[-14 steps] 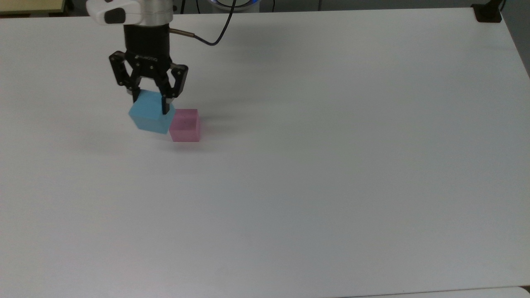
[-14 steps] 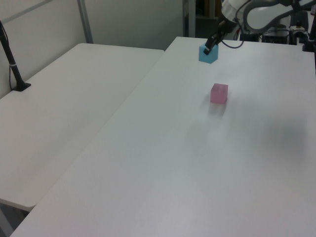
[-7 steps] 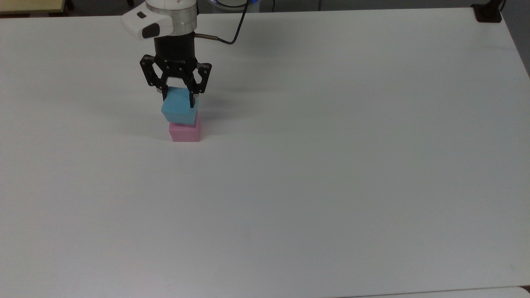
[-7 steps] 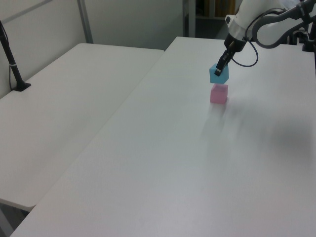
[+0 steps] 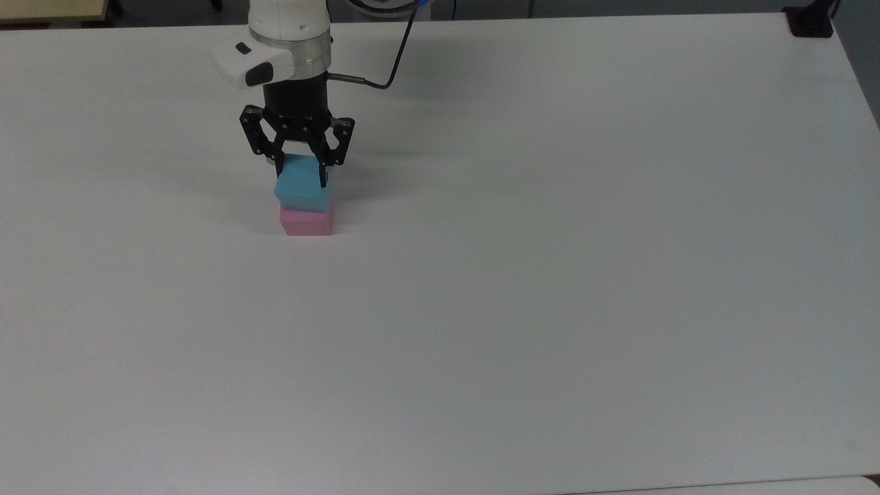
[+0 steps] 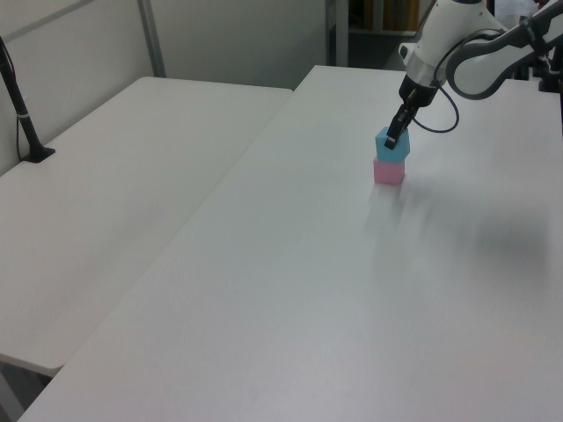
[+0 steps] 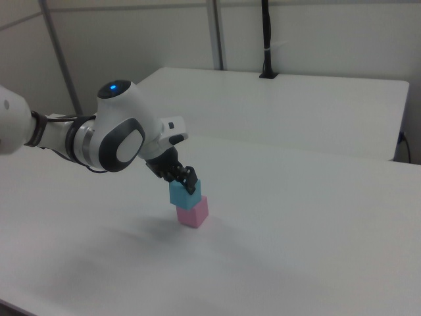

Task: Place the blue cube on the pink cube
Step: 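Open the gripper to release the light-blue cube on the pink cube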

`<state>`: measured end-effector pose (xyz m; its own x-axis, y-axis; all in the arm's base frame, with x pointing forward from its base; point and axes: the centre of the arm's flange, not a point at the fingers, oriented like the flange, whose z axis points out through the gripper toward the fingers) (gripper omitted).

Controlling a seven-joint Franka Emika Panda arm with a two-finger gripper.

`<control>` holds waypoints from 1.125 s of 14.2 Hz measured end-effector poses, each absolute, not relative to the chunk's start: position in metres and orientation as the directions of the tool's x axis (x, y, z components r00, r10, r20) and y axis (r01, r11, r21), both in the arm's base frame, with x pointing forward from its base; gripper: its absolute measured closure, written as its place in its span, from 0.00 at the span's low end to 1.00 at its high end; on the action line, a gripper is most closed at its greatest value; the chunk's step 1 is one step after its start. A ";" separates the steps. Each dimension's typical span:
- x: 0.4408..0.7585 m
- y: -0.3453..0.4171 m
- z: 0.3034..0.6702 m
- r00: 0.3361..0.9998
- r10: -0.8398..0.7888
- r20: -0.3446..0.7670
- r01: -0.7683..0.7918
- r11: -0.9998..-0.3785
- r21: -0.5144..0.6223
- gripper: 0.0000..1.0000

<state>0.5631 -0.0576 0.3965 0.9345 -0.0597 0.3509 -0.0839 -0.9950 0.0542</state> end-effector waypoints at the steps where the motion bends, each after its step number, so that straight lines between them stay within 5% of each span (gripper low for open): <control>1: 0.563 -0.058 0.397 0.934 -0.060 0.351 -0.084 -0.995 0.054 0.44; 12: 0.572 -0.065 0.396 0.931 -0.069 0.358 -0.096 -0.994 0.058 0.44; 16: 0.575 -0.065 0.392 0.929 -0.068 0.363 -0.096 -0.994 0.060 0.28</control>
